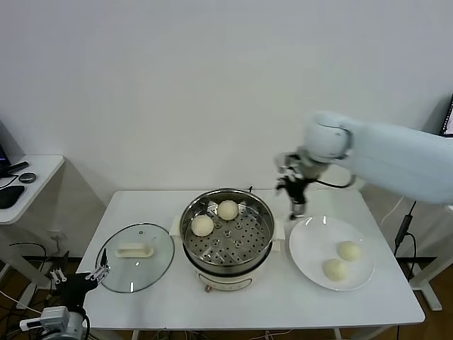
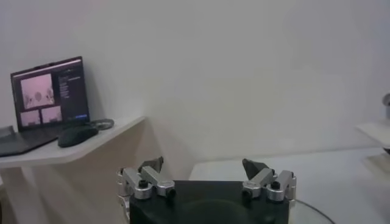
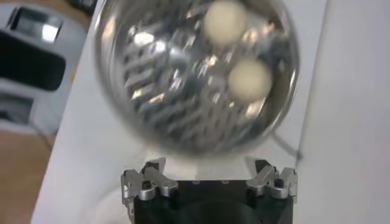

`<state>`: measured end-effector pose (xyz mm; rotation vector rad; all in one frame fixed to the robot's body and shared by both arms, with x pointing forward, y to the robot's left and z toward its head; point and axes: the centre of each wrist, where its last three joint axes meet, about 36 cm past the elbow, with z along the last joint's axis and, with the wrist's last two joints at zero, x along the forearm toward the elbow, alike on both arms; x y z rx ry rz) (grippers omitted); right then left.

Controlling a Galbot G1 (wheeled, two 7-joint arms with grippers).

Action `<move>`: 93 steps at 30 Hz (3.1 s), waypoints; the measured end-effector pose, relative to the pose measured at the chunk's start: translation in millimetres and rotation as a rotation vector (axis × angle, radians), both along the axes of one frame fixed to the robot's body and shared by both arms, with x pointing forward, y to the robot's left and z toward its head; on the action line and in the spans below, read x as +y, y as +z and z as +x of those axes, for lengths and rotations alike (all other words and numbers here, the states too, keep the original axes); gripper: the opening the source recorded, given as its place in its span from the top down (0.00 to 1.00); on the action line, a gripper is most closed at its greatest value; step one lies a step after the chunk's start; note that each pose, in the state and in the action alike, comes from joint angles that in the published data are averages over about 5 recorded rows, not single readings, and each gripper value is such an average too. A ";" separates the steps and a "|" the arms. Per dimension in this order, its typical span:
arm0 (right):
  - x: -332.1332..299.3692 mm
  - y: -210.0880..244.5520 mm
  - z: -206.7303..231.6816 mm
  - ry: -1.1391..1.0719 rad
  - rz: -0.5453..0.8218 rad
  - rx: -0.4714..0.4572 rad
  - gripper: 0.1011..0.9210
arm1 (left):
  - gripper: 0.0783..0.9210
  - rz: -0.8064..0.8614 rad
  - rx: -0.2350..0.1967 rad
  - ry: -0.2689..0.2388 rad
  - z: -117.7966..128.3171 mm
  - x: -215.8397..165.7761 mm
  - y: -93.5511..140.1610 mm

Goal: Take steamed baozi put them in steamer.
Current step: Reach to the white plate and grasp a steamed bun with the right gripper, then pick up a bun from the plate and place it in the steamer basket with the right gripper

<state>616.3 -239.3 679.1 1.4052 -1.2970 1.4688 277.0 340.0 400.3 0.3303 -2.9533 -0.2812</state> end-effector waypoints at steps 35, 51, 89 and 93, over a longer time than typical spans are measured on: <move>-146.8 -187.4 -56.9 -0.122 -0.097 0.066 0.12 | 0.12 0.017 0.002 0.027 -11.1 2.7 4.0; -134.2 -223.5 -55.8 -0.133 -0.085 0.087 0.26 | 0.12 0.017 0.007 0.037 -10.8 5.6 1.5; -3.6 31.2 19.4 0.211 0.096 -0.109 0.57 | 0.12 0.014 -0.028 0.024 -1.5 6.9 10.7; 43.0 34.5 19.2 0.375 0.101 -0.104 0.57 | 0.12 0.014 -0.029 0.030 -2.5 7.6 10.9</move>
